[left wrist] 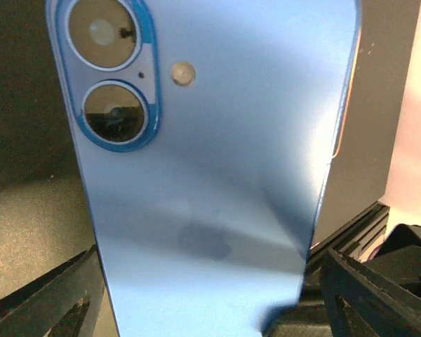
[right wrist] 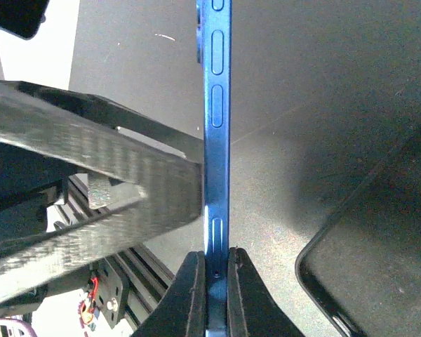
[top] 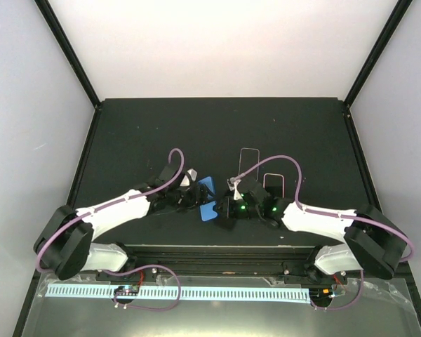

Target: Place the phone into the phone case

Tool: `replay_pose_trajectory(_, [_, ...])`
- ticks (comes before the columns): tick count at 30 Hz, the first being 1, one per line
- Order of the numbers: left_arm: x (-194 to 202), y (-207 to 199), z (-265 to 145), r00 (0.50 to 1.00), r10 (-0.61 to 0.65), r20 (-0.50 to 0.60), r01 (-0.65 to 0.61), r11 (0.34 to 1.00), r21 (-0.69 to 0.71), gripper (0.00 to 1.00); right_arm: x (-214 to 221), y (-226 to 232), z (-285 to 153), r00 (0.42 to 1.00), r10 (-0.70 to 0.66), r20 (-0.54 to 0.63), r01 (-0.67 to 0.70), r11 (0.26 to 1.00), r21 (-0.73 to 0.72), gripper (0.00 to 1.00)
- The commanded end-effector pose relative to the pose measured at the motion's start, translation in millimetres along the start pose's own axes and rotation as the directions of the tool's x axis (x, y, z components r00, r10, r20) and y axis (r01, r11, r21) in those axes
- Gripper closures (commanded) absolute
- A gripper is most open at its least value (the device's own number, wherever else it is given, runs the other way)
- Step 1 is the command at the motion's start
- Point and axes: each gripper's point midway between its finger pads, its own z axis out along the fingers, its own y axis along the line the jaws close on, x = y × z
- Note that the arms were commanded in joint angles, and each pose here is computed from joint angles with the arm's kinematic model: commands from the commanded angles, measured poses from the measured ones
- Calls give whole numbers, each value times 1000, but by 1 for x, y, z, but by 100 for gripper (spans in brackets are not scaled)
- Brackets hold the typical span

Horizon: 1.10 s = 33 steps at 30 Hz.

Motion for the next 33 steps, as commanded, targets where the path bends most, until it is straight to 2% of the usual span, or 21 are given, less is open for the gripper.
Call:
replay_pose_trajectory(1, [-6, -38, -23, 997, 54, 60, -61, 991, 118, 12, -1, -4, -6, 1000, -13, 15, 13, 999, 39, 99])
replay_pose_trajectory(5, [-6, -37, -34, 994, 69, 90, -78, 992, 102, 4, -1, -9, -19, 999, -22, 29, 20, 996, 82, 99])
replay_pose_trajectory(10, [-5, -28, -38, 989, 100, 112, -107, 992, 61, 5, -1, -23, -43, 998, -21, 60, 11, 985, 175, 99])
replay_pose_trajectory(21, [-2, 3, -12, 985, 152, 79, -147, 987, -58, 26, 22, -59, -65, 994, 81, 68, -96, 958, 269, 99])
replay_pose_trajectory(33, [11, 39, 23, 995, 99, 3, -98, 989, -113, 39, 8, -59, -38, 999, 37, 36, -46, 944, 327, 99])
